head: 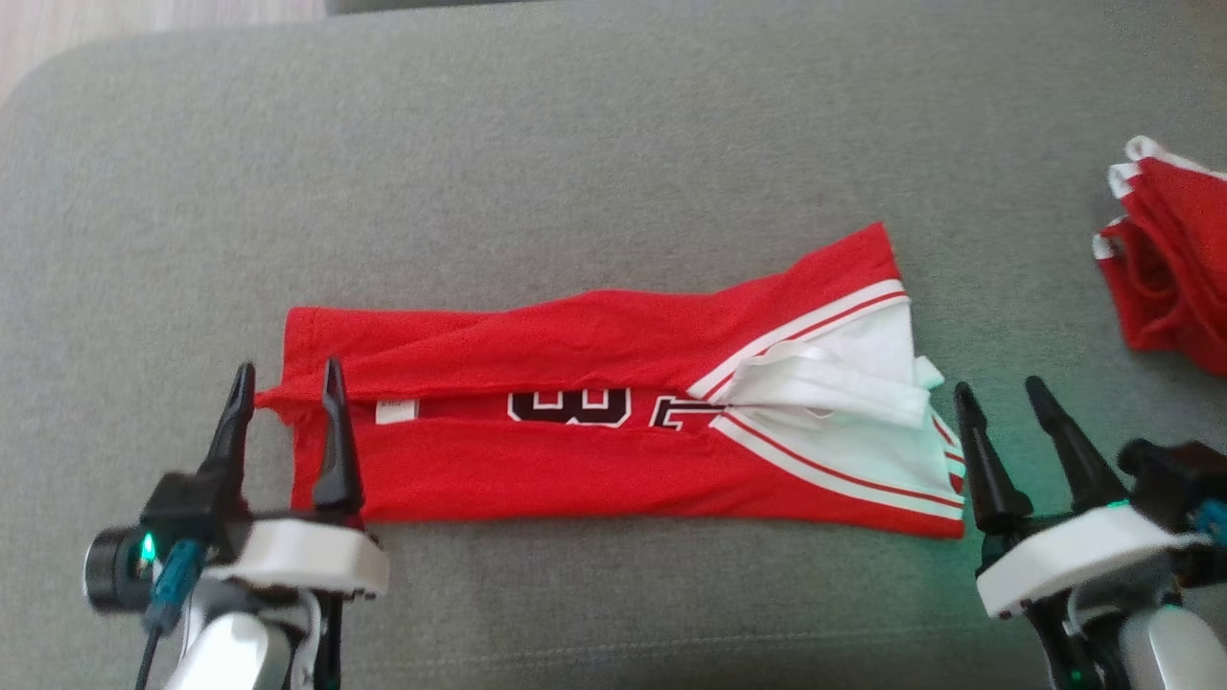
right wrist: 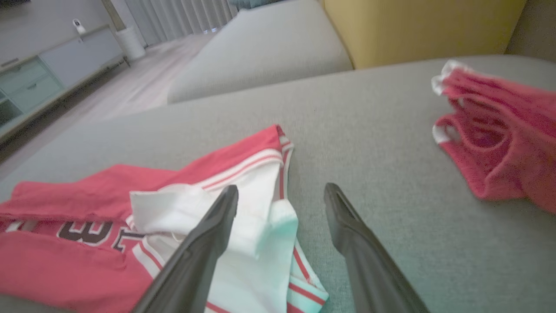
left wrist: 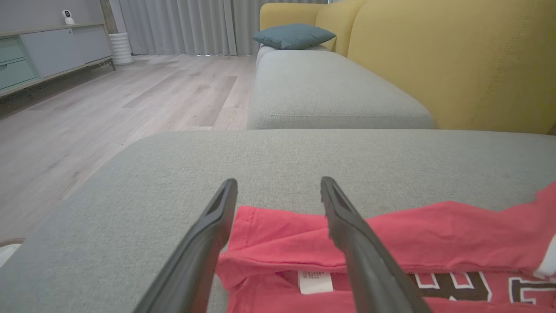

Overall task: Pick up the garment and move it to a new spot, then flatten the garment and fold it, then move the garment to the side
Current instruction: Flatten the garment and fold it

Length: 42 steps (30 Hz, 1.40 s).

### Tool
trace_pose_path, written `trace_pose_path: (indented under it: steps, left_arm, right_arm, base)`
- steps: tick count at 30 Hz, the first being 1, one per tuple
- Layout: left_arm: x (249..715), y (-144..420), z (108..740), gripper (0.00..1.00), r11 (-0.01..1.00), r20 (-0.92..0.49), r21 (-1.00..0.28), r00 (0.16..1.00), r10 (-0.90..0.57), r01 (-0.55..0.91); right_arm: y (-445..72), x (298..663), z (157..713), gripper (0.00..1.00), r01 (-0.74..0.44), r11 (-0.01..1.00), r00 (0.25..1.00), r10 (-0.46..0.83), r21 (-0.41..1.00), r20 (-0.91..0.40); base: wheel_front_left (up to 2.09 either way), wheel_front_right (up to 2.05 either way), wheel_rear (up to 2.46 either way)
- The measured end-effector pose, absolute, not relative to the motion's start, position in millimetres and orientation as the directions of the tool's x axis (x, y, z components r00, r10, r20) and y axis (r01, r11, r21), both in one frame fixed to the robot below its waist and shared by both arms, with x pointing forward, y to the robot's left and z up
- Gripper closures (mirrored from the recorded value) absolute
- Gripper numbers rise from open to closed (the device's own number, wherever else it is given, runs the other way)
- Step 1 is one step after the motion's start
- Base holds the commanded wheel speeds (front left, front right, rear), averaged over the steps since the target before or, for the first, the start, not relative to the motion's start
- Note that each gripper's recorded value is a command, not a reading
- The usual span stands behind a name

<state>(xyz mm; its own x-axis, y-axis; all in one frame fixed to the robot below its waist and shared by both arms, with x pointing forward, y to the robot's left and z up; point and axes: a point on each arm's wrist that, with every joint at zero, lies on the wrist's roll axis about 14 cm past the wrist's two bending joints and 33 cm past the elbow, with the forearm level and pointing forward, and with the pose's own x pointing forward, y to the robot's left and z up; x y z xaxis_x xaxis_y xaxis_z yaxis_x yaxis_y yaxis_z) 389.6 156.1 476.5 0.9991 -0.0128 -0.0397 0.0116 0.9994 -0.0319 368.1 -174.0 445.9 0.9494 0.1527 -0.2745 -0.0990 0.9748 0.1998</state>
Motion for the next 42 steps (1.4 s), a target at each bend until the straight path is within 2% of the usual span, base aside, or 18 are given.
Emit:
trace_pose_path:
  steps: [8, 12, 18, 19, 20, 21, 25, 31, 42]
  left_arm:
    - [408.7, 154.2, 480.6, 0.0, 0.999, -0.015, -0.05, 1.0, -0.013, 0.013]
    - [413.9, 156.8, 481.1, 0.0, 0.999, -0.008, -0.048, 1.0, -0.003, 0.002]
    - [414.2, 159.3, 478.6, 0.0, 0.999, -0.011, -0.049, 1.0, 0.011, -0.012]
    - [414.4, 158.9, 478.9, 0.0, 0.999, -0.009, -0.048, 1.0, 0.011, -0.012]
    - [414.7, 157.8, 479.6, 0.0, 0.999, -0.006, -0.052, 1.0, 0.007, -0.007]
    - [415.1, 157.2, 480.5, 0.0, 0.999, -0.003, -0.053, 1.0, 0.008, -0.008]
    - [416.4, 158.9, 484.5, 0.0, 0.998, 0.01, -0.06, 1.0, 0.015, -0.015]
    - [416.1, 154.8, 489.1, 0.0, 0.998, 0.025, -0.058, 1.0, 0.0, 0.002]
    - [410.1, 152.3, 498.5, 0.0, 0.998, 0.051, -0.064, 0.999, -0.01, 0.014]
  right_arm:
    - [-160.6, 391.6, 394.2, 0.0, -0.131, 0.965, 0.87, 0.222, 0.229, -0.44]
    - [-153.5, 388.6, 360.6, 0.0, -0.129, 0.961, 0.791, 0.248, 0.244, -0.559]
    - [-149.1, 391.2, 348.9, 0.0, -0.144, 0.954, 0.718, 0.284, 0.263, -0.636]
    - [-148.8, 390.7, 348.9, 0.2, -0.144, 0.952, 0.709, 0.289, 0.27, -0.643]
    - [-148.1, 390.3, 349.3, 0.82, -0.14, 0.95, 0.699, 0.295, 0.28, -0.651]
    - [-148.2, 390.3, 350.3, 1.0, -0.139, 0.948, 0.692, 0.299, 0.285, -0.657]
    - [-143.1, 386.6, 354.7, 1.0, -0.141, 0.938, 0.671, 0.325, 0.316, -0.667]
    - [-150.9, 379.4, 361.9, 1.0, -0.133, 0.937, 0.677, 0.324, 0.322, -0.661]
    - [-235.8, 380.4, 390.5, 1.0, -0.027, 0.984, 0.76, 0.136, 0.178, -0.636]
  base:
    - [0.0, 0.0, 0.0]
    - [0.0, 0.0, 0.0]
    - [0.0, 0.0, 0.0]
    - [0.0, 0.0, 0.0]
    - [0.0, 0.0, 0.0]
    - [0.0, 0.0, 0.0]
    - [0.0, 0.0, 0.0]
    - [0.0, 0.0, 0.0]
    - [0.0, 0.0, 0.0]
